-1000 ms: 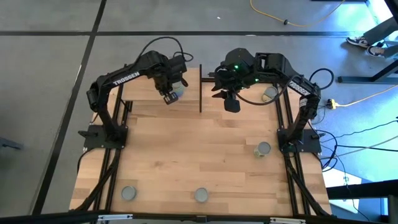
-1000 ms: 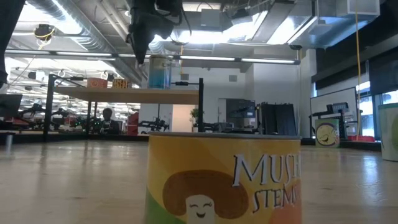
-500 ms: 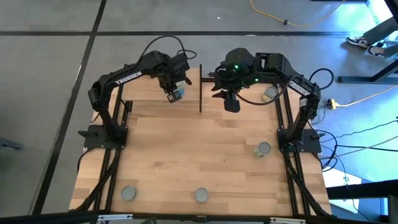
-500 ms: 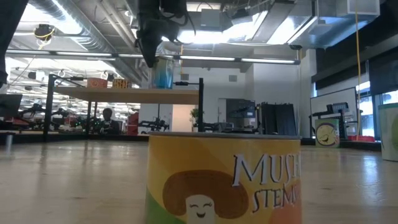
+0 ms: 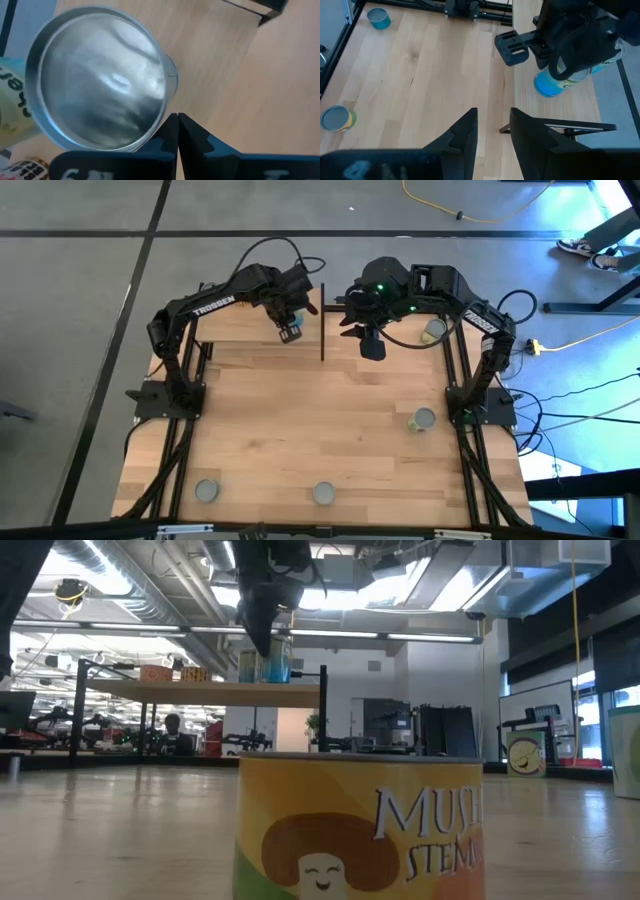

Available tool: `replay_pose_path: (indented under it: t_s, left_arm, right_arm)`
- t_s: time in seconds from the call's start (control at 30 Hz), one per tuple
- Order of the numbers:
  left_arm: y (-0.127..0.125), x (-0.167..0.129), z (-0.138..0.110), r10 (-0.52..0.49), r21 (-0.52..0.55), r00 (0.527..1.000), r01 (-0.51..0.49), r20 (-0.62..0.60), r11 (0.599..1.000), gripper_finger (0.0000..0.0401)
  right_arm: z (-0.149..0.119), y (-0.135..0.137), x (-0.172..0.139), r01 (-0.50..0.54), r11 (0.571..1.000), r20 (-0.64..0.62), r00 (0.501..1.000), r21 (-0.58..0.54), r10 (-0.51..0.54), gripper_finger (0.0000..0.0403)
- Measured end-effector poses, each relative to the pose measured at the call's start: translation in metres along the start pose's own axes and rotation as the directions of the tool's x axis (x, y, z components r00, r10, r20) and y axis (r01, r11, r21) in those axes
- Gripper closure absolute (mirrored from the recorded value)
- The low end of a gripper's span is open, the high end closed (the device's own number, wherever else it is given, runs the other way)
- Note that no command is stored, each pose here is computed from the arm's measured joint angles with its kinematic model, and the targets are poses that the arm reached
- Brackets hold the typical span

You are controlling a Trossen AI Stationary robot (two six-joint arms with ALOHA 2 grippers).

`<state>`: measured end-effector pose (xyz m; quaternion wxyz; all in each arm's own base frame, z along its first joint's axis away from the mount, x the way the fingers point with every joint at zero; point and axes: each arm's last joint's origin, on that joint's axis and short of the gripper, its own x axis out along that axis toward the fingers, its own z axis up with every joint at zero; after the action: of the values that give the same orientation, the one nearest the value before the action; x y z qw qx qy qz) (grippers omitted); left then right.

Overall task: Pick and place cans onto a shelf
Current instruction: Put the canned cherries on the shelf

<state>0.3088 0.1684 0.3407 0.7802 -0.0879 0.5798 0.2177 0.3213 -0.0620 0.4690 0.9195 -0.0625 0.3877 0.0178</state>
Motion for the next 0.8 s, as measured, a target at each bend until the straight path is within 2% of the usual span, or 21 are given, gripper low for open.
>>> replay_pose_path:
  t_s: [0.17, 0.27, 0.47, 0.57, 0.8]
  left_arm:
    - [-0.001, -0.001, -0.001, 0.001, 0.005, 1.000, -0.001, -0.011, 1.000, 0.0401]
    - [-0.008, -0.011, -0.007, -0.004, 0.008, 1.000, 0.005, -0.030, 1.000, 0.0401]
    - [-0.016, -0.062, -0.023, -0.019, -0.057, 0.999, 0.017, -0.027, 0.998, 0.0401]
    - [-0.016, -0.092, -0.030, -0.022, -0.119, 0.999, 0.028, 0.046, 0.993, 0.0401]
    - [-0.016, -0.142, -0.047, -0.019, -0.175, 0.978, 0.057, 0.208, 0.983, 0.0401]
  right_arm:
    - [0.000, 0.000, 0.000, 0.000, 1.000, 0.001, 1.000, 0.000, 0.000, 0.0287]
    - [0.001, -0.001, 0.000, 0.005, 1.000, 0.015, 1.000, -0.001, -0.005, 0.0287]
    - [0.005, -0.002, 0.000, 0.016, 1.000, 0.054, 0.998, -0.003, -0.016, 0.0287]
    - [0.009, -0.004, 0.006, 0.025, 1.000, 0.086, 0.996, -0.001, -0.025, 0.0287]
    - [0.021, -0.013, 0.051, 0.037, 0.999, 0.129, 0.991, -0.005, -0.036, 0.0287]
